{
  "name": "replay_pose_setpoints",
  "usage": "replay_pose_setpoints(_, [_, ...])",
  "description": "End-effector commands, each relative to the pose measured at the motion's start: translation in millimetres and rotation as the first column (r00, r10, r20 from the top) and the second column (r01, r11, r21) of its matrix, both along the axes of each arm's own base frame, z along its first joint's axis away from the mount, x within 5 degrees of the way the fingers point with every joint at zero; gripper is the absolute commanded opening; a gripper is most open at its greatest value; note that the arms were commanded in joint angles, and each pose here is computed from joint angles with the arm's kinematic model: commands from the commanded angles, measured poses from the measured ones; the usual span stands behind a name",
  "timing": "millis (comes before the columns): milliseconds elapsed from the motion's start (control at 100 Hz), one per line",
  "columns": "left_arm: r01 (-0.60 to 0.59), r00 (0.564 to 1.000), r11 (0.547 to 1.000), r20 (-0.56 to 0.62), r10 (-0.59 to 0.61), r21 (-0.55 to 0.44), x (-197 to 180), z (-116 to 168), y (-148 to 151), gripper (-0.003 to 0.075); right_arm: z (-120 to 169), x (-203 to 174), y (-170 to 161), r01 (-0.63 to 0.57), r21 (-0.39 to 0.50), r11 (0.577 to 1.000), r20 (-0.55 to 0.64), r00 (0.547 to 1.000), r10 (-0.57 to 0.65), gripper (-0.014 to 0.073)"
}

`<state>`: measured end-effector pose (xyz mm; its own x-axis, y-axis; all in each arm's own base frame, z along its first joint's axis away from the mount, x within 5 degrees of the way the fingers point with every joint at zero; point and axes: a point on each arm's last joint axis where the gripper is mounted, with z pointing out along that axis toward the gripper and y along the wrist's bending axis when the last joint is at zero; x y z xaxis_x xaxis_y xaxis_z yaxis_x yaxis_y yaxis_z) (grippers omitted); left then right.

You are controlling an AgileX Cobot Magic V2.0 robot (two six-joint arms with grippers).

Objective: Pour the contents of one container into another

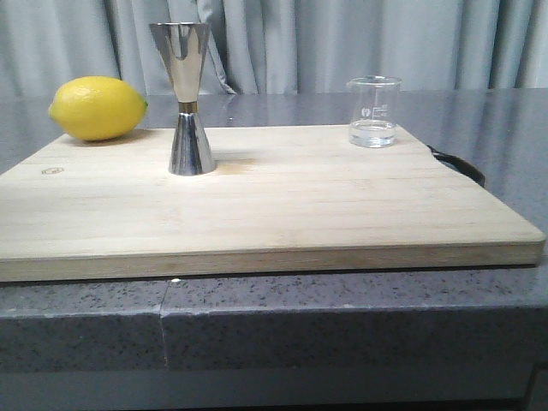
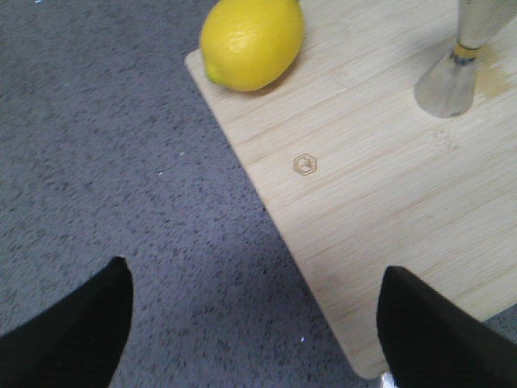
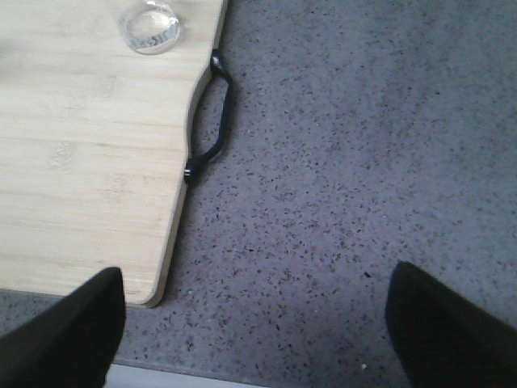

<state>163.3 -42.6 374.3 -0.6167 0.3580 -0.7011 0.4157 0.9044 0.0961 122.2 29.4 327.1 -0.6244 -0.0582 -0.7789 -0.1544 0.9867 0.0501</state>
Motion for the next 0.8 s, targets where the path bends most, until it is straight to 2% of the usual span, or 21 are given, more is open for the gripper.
replay_pose_setpoints(0, [-0.091, 0.993, 0.995, 0.073, 0.095, -0.047, -15, 17, 8, 0.0568, 14, 1, -3, 0.024, -0.001, 1.000, 0.088, 0.996, -0.024, 0.0594])
replay_pose_setpoints(150, [-0.157, 0.980, 0.980, 0.105, 0.171, -0.124, -38, 14, 14, 0.0568, 21, -1, -8, 0.047, -0.050, 0.998, 0.073, 0.996, -0.043, 0.0594])
replay_pose_setpoints(410, [-0.169, 0.954, 0.963, 0.212, 0.213, -0.208, -58, 1, 19, 0.0567, 29, -6, -9, 0.046, -0.034, 0.998, 0.118, 0.992, -0.042, 0.0592])
replay_pose_setpoints(490, [-0.167, 0.952, 0.963, 0.220, 0.214, -0.212, -59, 2, 19, 0.0539, 30, -5, -9, 0.044, -0.031, 0.999, 0.129, 0.991, -0.040, 0.0564])
replay_pose_setpoints(600, [-0.166, 0.949, 0.962, 0.230, 0.215, -0.216, -58, 3, 19, 0.0426, 31, -5, -9, 0.043, -0.029, 0.999, 0.137, 0.990, -0.039, 0.0406])
replay_pose_setpoints(680, [-0.164, 0.947, 0.962, 0.236, 0.216, -0.219, -58, 3, 19, 0.0304, 31, -5, -9, 0.043, -0.029, 0.999, 0.137, 0.990, -0.039, 0.0247])
replay_pose_setpoints(790, [-0.163, 0.946, 0.961, 0.242, 0.216, -0.221, -58, 4, 19, 0.0142, 31, -5, -9, 0.042, -0.028, 0.999, 0.140, 0.989, -0.038, 0.0094])
